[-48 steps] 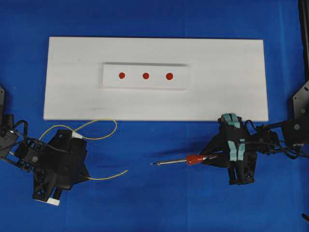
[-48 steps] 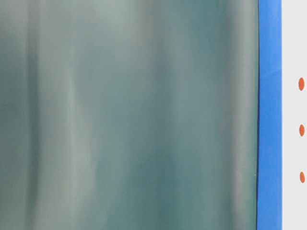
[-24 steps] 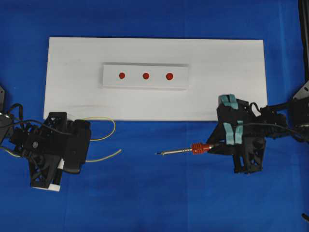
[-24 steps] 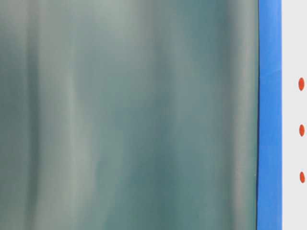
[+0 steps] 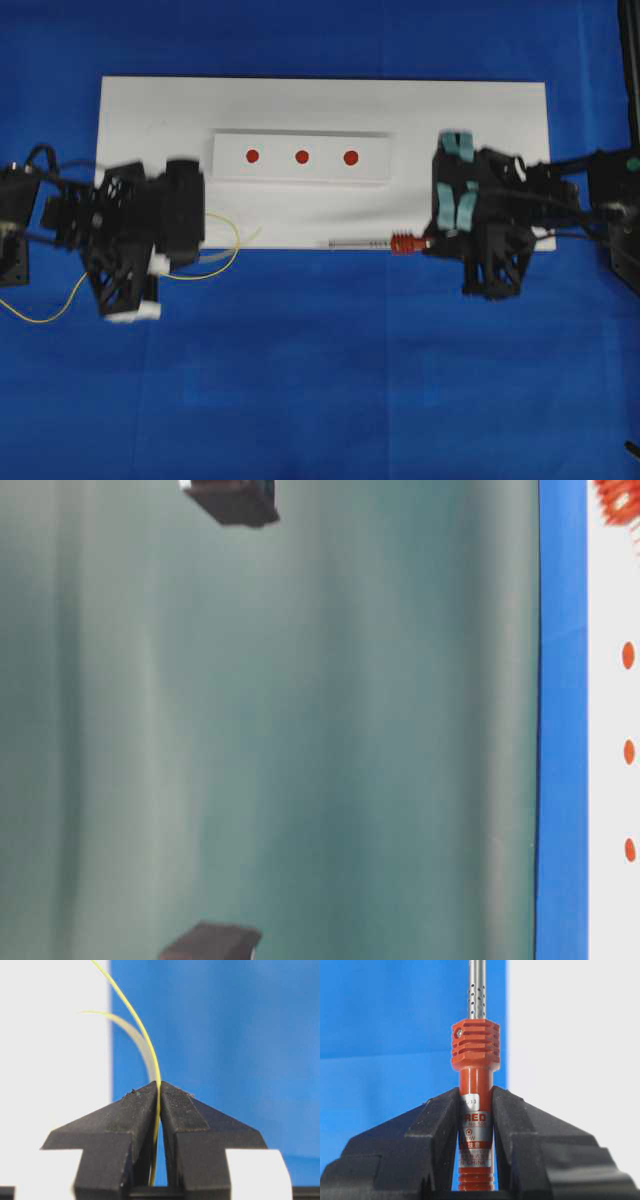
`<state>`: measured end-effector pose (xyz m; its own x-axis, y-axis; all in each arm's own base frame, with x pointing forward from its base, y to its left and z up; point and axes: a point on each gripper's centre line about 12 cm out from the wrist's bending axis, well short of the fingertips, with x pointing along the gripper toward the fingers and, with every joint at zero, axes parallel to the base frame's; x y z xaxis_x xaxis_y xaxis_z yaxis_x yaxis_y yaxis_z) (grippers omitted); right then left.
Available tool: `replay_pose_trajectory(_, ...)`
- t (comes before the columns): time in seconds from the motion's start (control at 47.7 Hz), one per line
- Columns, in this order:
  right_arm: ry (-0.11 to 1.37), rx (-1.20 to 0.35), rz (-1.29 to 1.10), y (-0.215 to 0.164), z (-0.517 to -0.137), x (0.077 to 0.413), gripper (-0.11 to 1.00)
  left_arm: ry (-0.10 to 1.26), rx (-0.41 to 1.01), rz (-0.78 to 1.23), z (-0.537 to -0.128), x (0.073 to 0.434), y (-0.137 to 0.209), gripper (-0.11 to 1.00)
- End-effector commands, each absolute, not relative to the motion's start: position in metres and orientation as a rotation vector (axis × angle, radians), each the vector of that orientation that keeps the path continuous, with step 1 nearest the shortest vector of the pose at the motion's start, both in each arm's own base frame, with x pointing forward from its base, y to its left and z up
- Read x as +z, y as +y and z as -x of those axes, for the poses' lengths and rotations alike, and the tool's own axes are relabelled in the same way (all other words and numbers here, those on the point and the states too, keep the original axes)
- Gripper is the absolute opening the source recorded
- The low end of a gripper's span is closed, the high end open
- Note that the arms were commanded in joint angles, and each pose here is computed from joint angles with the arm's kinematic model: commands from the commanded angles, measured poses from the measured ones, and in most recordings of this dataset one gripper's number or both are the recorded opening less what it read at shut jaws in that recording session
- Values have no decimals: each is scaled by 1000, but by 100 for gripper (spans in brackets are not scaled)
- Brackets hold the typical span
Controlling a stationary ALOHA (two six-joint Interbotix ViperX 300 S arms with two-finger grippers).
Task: Touch the tip of the soldering iron to the tip of the solder at the mark.
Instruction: 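Lift both held tools up over the red-dot strip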
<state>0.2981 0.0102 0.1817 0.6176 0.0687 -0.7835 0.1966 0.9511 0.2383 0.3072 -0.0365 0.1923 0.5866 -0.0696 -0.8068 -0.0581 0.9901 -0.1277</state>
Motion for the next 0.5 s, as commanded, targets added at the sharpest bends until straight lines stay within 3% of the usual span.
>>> replay_pose_trajectory(0.0, 864, -114, -310, -7, -306, 199, 6, 905, 42, 160, -314, 204, -16, 1)
replay_pose_trajectory(0.23, 894, -230, -299, -51, -309, 200, 6, 887, 114, 118, -323, 209, 25, 1)
replay_pose_trajectory(0.482, 930, -272, -274, -69, -313, 200, 6, 913, 135, 89, -329, 211, 42, 1)
